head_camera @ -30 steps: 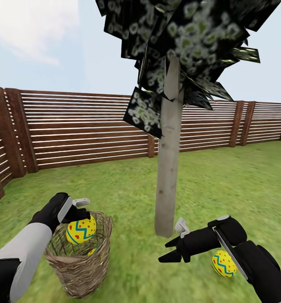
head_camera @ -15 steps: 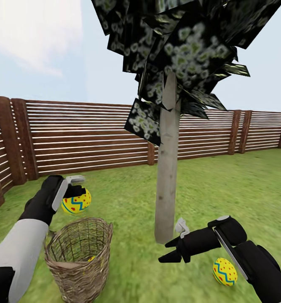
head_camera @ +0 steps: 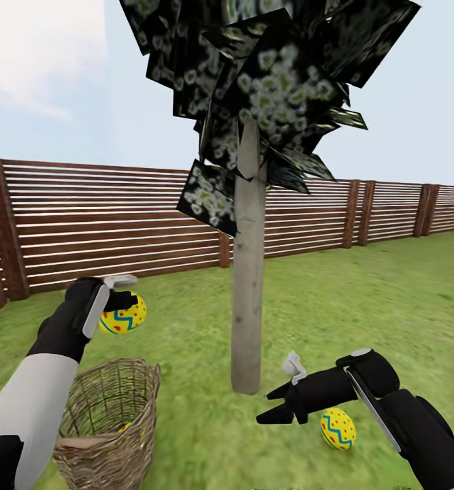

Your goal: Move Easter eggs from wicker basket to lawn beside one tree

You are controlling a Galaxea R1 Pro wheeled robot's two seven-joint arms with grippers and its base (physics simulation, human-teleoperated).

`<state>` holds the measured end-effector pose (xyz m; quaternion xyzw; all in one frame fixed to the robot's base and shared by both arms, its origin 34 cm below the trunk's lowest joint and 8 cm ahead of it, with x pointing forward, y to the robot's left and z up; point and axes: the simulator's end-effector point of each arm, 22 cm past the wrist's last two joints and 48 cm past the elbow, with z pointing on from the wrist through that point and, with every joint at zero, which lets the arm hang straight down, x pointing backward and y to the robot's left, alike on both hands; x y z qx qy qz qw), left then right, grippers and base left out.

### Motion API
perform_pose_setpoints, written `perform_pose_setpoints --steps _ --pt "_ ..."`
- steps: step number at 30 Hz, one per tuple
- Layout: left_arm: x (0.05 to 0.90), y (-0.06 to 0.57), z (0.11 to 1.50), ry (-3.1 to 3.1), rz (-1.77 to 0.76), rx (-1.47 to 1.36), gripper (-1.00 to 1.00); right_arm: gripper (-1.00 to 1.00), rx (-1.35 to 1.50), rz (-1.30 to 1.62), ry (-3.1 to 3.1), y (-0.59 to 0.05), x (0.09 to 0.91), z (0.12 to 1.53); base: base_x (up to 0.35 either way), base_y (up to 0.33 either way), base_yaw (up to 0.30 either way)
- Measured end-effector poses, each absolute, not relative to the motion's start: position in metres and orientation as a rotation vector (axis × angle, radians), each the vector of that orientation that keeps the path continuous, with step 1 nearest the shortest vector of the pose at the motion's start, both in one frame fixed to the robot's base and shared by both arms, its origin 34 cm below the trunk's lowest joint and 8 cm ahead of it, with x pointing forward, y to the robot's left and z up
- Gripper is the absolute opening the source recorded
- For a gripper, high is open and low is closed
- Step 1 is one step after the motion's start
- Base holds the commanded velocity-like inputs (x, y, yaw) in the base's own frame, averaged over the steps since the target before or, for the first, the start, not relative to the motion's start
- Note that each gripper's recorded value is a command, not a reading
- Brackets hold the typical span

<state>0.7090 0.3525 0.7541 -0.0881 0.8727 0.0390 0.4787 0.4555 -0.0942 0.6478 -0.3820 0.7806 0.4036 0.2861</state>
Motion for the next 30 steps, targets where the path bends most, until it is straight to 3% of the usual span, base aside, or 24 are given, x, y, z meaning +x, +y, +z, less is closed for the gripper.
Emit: perform_pose_setpoints --steps 30 --pt "0.705 0.365 0.739 2.162 0.170 -0.252 -1.00 1.00 -1.016 1.075 2.087 -0.095 0.457 0.648 -0.068 -0.266 -0.260"
